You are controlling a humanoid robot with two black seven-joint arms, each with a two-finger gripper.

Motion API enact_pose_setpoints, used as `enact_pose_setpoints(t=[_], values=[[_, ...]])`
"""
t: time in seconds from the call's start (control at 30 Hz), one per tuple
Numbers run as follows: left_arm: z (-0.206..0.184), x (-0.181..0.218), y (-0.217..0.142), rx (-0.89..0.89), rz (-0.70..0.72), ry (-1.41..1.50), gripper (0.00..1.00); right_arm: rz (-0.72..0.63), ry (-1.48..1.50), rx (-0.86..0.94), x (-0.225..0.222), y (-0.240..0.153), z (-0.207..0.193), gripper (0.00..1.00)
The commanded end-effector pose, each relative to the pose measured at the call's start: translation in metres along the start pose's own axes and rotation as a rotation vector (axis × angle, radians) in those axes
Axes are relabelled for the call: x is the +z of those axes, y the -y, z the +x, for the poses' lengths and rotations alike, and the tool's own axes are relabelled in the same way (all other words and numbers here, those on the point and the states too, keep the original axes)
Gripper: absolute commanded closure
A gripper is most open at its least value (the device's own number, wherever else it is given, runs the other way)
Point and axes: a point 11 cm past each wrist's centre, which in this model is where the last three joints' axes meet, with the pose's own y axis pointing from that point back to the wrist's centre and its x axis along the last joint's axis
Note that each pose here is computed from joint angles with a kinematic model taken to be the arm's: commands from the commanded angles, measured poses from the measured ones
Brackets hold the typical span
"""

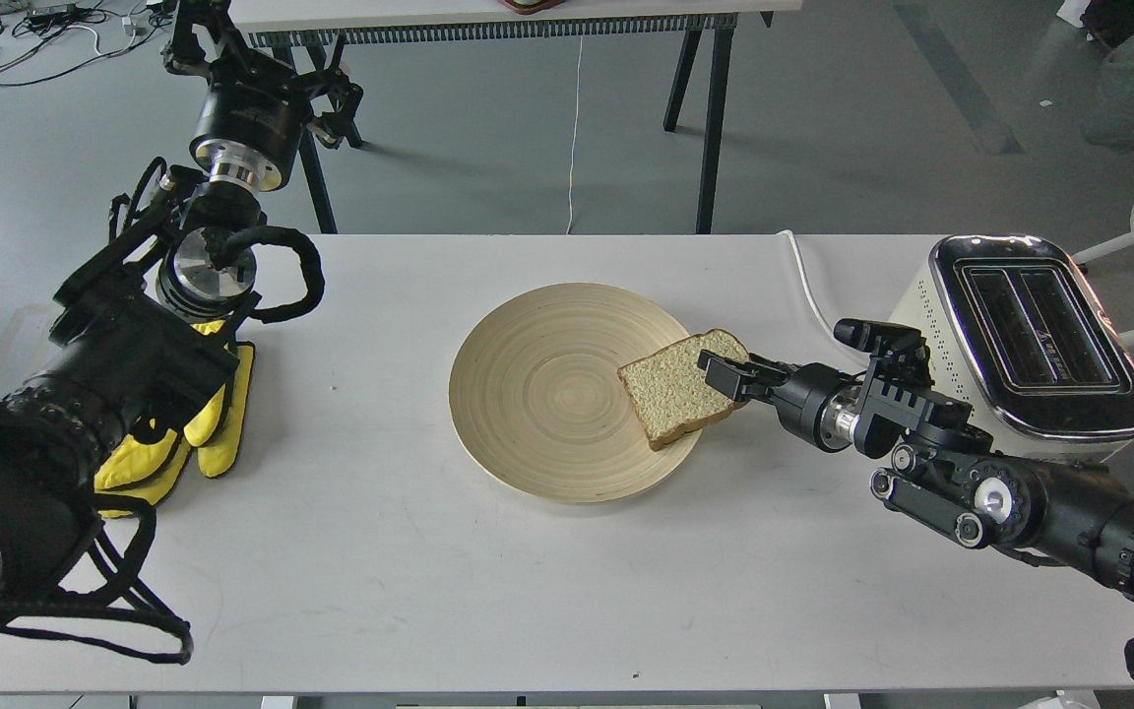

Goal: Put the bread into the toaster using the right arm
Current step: 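Close the right gripper on the edge of the bread slice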

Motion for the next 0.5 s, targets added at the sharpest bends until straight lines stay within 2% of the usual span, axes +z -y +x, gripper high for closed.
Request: enact_pose_setpoints(t=[0.0, 0.13, 0.23, 0.33, 0.47], values=[[-0.001, 0.0, 0.0, -0.001, -0.001, 0.0, 0.0, 0.002, 0.05, 0.005, -0.004, 0.002, -0.002, 0.43], [-0.001, 0.0, 0.0, -0.001, -0.001, 0.0, 0.0, -0.043, 0.059, 0.007, 0.001, 0.002, -0.001, 0.69], [-0.001, 0.0, 0.0, -0.001, -0.001, 0.0, 0.0, -0.059, 0.058, 0.008, 0.001, 0.003, 0.0, 0.84], [-0.001, 0.0, 0.0, -0.001, -0.001, 0.0, 0.0, -0.055, 0.066, 0.024, -0.001, 0.004, 0.007, 0.92], [-0.001, 0.0, 0.0, -0.001, -0.001, 0.0, 0.0, -0.049, 0.084, 0.056, -0.002, 0.003, 0.019, 0.94]])
